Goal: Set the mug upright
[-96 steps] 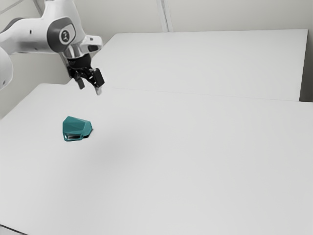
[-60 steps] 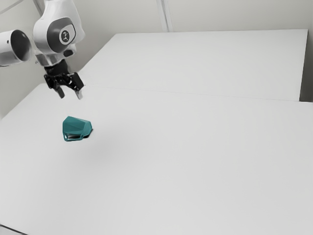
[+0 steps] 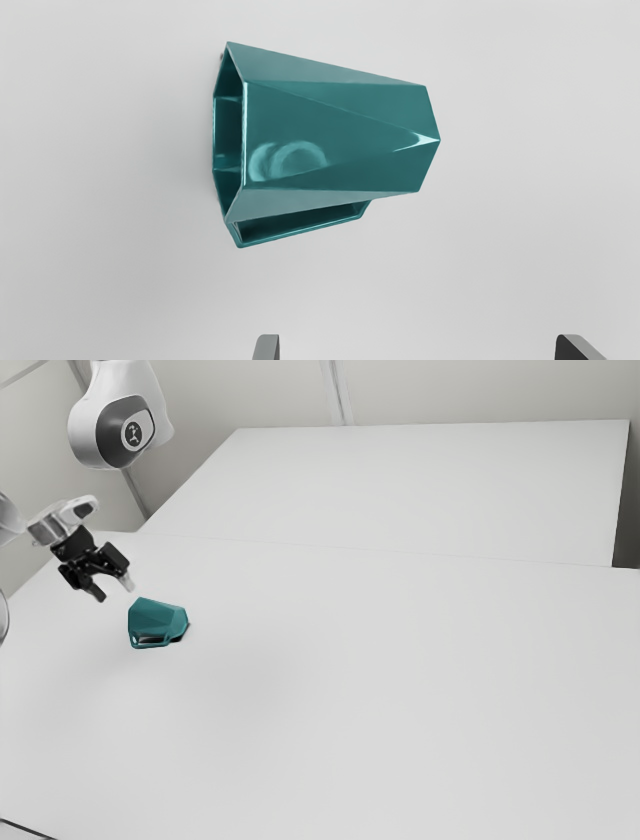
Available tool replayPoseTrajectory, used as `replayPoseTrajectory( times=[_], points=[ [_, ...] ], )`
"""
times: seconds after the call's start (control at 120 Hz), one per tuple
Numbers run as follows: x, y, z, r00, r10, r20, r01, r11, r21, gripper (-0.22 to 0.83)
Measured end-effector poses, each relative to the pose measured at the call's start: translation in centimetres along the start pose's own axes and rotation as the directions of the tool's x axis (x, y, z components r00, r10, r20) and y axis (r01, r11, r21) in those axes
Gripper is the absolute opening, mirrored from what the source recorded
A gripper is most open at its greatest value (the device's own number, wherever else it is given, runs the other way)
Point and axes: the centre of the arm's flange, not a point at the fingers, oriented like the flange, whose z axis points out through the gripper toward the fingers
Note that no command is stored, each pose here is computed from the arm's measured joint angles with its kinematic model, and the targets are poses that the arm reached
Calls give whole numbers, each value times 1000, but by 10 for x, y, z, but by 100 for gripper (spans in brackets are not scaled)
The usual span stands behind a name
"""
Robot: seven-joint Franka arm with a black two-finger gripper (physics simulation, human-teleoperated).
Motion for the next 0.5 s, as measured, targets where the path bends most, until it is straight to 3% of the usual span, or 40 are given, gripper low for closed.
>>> replayPoseTrajectory(
  times=[0.208, 0.5],
  points=[
    [23, -41, 6, 996, 82, -31, -84, 996, -40, 61],
    [26, -93, 33, 984, 164, -76, -177, 960, -219, 62]
  ],
)
